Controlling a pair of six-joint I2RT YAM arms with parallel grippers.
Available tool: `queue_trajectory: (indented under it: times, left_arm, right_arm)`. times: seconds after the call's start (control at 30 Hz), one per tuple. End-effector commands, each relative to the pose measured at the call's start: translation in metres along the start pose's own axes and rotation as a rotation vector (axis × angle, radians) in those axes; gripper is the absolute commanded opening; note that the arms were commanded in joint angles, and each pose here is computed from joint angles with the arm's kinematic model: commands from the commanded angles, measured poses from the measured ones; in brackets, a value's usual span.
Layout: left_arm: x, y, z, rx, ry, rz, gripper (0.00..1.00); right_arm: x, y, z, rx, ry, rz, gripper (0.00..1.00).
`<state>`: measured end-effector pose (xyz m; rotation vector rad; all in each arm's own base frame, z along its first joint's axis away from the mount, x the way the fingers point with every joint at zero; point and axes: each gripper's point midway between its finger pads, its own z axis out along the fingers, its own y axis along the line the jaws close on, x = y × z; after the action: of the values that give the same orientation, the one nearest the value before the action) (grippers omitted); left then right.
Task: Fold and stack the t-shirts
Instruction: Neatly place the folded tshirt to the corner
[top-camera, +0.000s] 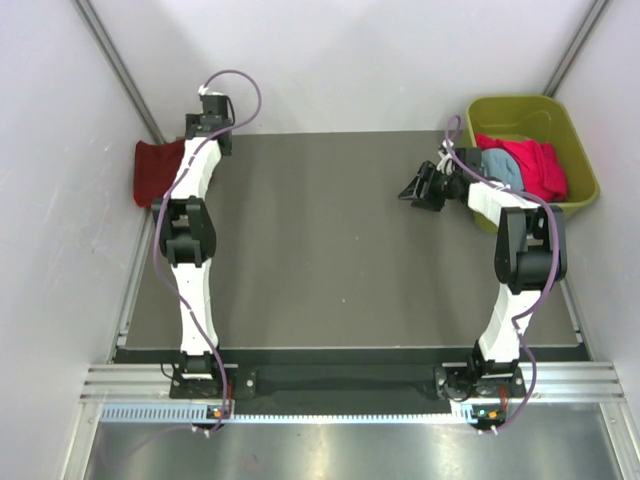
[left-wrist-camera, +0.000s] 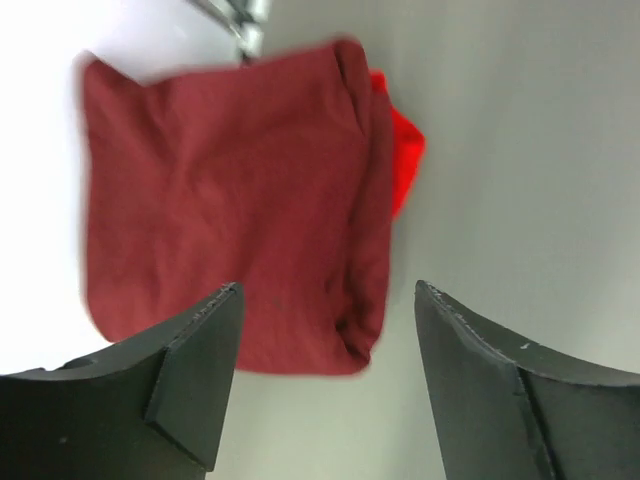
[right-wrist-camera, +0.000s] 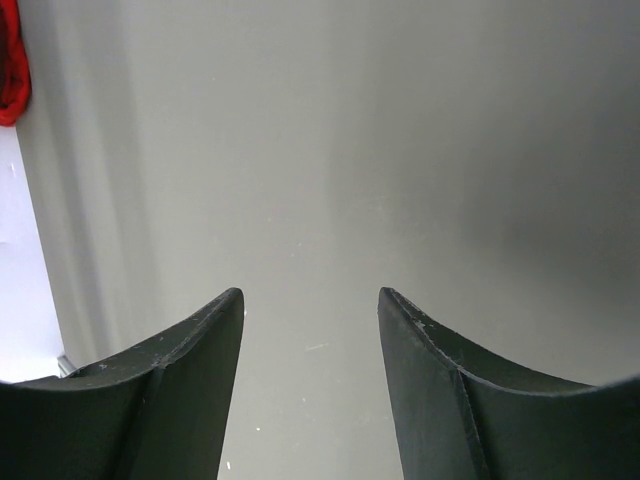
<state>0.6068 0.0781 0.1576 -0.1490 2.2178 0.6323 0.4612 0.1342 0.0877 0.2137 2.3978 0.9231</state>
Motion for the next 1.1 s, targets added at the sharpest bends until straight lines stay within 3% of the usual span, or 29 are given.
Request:
queue_trajectory:
  times: [0.0, 0.47, 0.6, 0.63, 0.9, 1.07]
  left_arm:
    - [0.007, 0.010, -0.024, 0.128, 0.066, -0.137, 0.75]
    - [0.037, -0.004, -0.004, 0.177, 0.140, -0.054, 0.75]
    - [0.044, -0.008, 0.010, 0.156, 0.148, -0.017, 0.64]
    - [0.047, -0.007, 0.012, 0.149, 0.155, -0.015, 0.57]
    - [0.074, -0.011, 0.016, 0.144, 0.219, 0.015, 0.42]
    - [0.086, -0.001, 0.025, 0.080, 0.239, 0.066, 0.12]
  right_arm:
    - [-0.020, 0.023, -0.010, -0.039, -0.064, -0.079, 0.57]
    - [-0.017, 0.015, 0.007, -0.067, -0.044, -0.023, 0.57]
    - [-0.023, 0.012, 0.012, -0.072, -0.046, -0.001, 0.57]
    - [-0.026, 0.012, 0.013, -0.075, -0.048, 0.004, 0.57]
    - [-0.029, 0.011, 0.016, -0.075, -0.058, 0.005, 0.57]
    - [-0.025, 0.009, 0.014, -0.069, -0.057, 0.001, 0.57]
